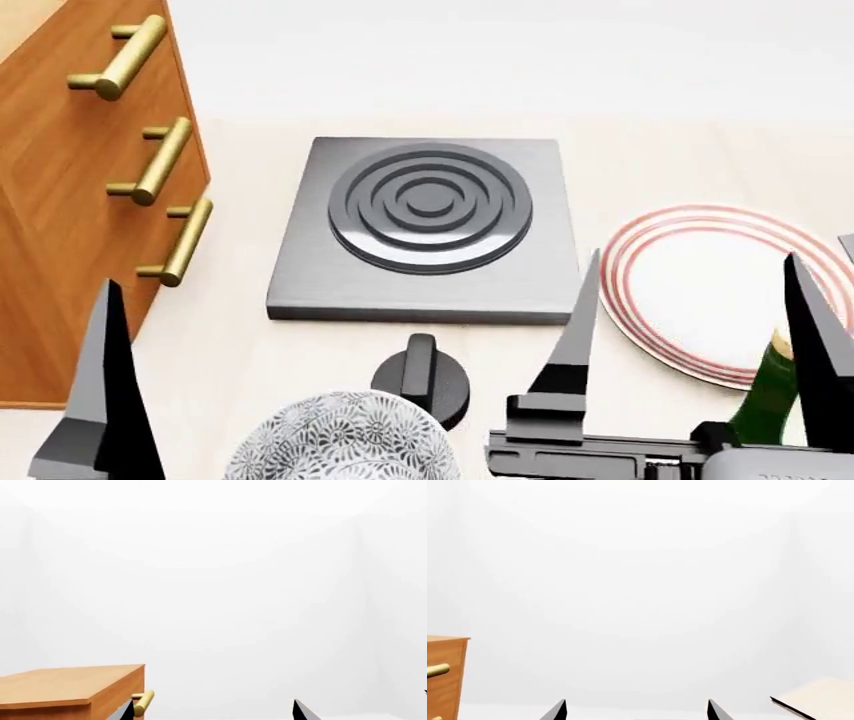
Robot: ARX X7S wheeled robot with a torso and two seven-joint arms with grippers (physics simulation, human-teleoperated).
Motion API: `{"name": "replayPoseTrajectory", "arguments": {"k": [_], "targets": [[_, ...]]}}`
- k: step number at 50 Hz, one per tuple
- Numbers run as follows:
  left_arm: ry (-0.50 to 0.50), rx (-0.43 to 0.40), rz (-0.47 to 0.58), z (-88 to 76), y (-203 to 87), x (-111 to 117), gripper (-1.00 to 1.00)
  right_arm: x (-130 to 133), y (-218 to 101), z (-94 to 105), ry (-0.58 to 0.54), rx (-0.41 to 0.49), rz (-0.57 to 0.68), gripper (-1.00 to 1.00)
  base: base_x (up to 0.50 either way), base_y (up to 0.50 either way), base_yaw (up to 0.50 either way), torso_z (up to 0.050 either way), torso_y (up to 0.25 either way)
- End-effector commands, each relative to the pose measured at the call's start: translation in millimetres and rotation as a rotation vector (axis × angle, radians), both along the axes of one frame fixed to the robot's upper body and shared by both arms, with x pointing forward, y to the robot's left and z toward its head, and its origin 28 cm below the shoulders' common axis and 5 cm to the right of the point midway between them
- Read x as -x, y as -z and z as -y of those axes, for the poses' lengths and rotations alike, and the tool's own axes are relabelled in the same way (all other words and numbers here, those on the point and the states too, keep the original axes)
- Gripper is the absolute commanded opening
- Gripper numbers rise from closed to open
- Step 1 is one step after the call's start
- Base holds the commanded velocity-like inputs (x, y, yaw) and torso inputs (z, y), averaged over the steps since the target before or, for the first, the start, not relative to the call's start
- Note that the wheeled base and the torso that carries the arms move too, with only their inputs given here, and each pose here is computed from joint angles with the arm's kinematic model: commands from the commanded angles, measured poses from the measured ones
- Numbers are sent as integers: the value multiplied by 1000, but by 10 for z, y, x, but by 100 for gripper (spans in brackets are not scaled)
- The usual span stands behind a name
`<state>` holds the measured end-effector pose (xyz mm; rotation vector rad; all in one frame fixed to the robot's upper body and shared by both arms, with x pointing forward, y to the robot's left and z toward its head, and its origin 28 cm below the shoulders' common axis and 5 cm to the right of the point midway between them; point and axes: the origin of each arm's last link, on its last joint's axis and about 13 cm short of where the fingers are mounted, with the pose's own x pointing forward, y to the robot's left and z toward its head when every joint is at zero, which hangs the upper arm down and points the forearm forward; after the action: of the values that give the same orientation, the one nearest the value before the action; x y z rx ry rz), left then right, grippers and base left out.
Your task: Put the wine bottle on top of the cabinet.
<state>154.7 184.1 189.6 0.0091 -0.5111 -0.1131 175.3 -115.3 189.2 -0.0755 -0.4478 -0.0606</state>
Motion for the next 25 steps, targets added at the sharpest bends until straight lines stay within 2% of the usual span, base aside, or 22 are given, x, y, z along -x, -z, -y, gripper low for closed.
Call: {"name": "replayPoseTrajectory", "arguments": {"k": [1,13,25], "targets": [[-5,2,3,-4,-22,5,100,-8,-41,186,79,2,-5,100,0,0,0,0,0],[-9,-1,2,-19,-20,7,100,-79,-63,310,132,24,-19,100,0,0,0,0,0],[-10,-1,4,-22,-32,11,100,-186,142,323,137,12,-85,100,0,0,0,0,0]]}}
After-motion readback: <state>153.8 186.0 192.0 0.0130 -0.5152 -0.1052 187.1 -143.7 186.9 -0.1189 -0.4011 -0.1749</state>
